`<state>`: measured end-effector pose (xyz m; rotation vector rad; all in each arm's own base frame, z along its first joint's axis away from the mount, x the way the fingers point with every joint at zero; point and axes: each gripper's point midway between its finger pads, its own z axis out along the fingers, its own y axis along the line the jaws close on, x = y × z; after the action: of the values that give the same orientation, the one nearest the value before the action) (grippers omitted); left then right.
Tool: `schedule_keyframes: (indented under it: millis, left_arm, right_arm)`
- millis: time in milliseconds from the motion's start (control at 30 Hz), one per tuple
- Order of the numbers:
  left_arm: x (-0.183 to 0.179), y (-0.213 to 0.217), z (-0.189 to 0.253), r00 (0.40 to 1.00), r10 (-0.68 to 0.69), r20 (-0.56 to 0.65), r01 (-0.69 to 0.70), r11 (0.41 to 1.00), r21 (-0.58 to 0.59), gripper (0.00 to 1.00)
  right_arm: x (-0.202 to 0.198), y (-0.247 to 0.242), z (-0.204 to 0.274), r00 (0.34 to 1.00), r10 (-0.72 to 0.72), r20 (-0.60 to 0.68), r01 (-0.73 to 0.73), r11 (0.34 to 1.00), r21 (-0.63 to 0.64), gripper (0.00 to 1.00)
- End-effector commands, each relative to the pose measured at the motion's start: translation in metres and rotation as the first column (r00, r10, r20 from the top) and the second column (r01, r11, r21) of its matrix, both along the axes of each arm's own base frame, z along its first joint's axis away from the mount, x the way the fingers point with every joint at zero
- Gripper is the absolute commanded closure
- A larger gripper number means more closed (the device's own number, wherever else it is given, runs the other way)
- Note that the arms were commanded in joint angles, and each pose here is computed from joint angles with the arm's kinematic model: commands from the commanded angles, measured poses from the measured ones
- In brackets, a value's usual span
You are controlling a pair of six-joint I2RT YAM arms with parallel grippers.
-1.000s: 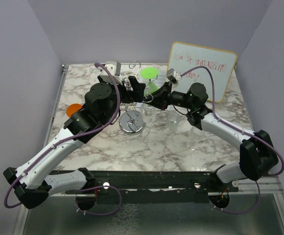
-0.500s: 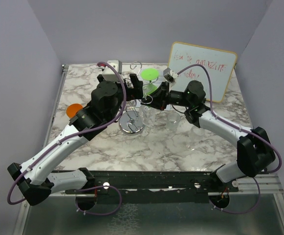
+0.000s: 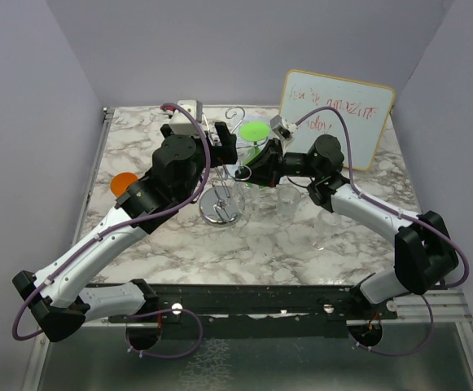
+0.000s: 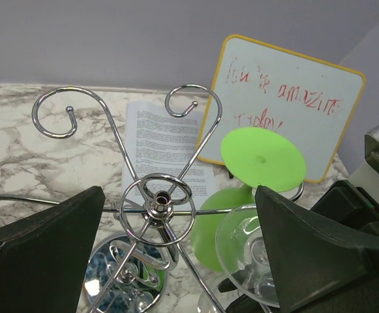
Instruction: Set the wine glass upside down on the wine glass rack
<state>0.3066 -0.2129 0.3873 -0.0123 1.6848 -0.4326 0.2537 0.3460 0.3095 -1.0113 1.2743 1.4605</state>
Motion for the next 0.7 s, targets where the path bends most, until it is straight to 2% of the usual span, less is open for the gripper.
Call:
schedule_keyframes:
  millis: [0, 300, 667]
  left_arm:
    - [-0.001, 0.005, 0.007, 1.0, 0.02, 0.015, -0.02, 1.0, -0.008, 0.01]
    - [-0.003, 0.004, 0.02, 0.999, 0.009, 0.035, -0.008, 1.0, -0.029, 0.01]
    - [0.006, -0.002, 0.026, 0.999, 0.017, 0.048, -0.016, 1.0, -0.021, 0.01]
  right_arm:
    - [-0.013, -0.001, 0.014, 0.996, 0.067, 0.059, -0.068, 0.997, 0.027, 0.99]
    - [0.01, 0.003, -0.001, 0.999, -0.046, 0.027, 0.046, 0.999, -0.01, 0.99]
    - [0.014, -0.003, 0.013, 0.969, -0.216, 0.117, 0.204, 0.973, 0.106, 0.99]
